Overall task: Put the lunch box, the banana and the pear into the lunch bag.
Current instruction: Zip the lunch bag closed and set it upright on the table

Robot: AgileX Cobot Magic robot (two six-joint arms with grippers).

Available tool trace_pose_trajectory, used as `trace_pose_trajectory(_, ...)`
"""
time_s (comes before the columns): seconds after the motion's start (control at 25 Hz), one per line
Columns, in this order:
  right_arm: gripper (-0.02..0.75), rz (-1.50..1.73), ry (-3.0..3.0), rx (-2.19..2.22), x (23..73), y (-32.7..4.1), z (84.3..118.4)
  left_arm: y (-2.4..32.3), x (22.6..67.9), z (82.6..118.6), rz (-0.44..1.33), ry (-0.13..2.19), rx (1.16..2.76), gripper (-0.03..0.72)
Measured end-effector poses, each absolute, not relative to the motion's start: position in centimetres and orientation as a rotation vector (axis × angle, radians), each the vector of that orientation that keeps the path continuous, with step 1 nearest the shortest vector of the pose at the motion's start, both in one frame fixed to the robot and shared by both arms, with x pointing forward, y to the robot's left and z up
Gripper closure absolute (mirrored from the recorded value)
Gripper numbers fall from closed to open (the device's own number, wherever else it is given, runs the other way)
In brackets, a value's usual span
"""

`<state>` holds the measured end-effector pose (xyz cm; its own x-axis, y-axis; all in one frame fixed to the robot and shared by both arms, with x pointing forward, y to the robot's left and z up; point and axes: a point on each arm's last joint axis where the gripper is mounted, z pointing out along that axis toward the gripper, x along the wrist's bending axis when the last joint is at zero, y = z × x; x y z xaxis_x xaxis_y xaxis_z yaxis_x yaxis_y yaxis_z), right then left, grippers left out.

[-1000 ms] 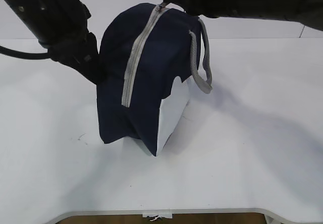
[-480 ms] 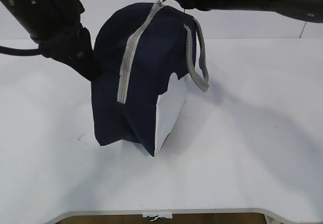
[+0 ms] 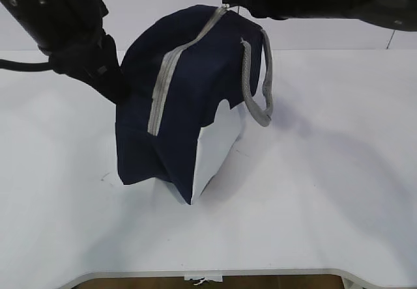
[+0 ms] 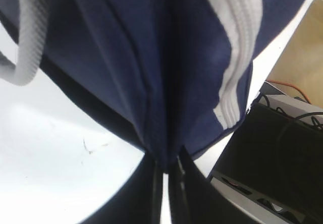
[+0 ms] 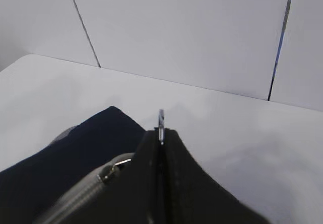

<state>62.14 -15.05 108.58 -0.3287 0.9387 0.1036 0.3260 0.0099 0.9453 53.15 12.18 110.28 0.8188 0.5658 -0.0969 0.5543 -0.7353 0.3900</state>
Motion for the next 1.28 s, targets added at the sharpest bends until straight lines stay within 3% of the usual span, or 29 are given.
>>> trace_pose_trajectory(0.68,0.737,1.343,1.623,1.384,66.6,-15.9,107.4,12.2,53.1,110.5,0.052,0.833,2.591,0.697)
trace_pose_trajectory(1.12,0.737,1.451,1.597,1.438,67.0,-15.8,107.3,12.4,52.7,111.0,0.053,0.850,2.580,0.694)
trace_pose_trajectory(1.28,0.737,1.498,1.593,1.450,67.0,-15.8,107.4,12.4,52.6,111.0,0.021,0.964,2.544,0.629)
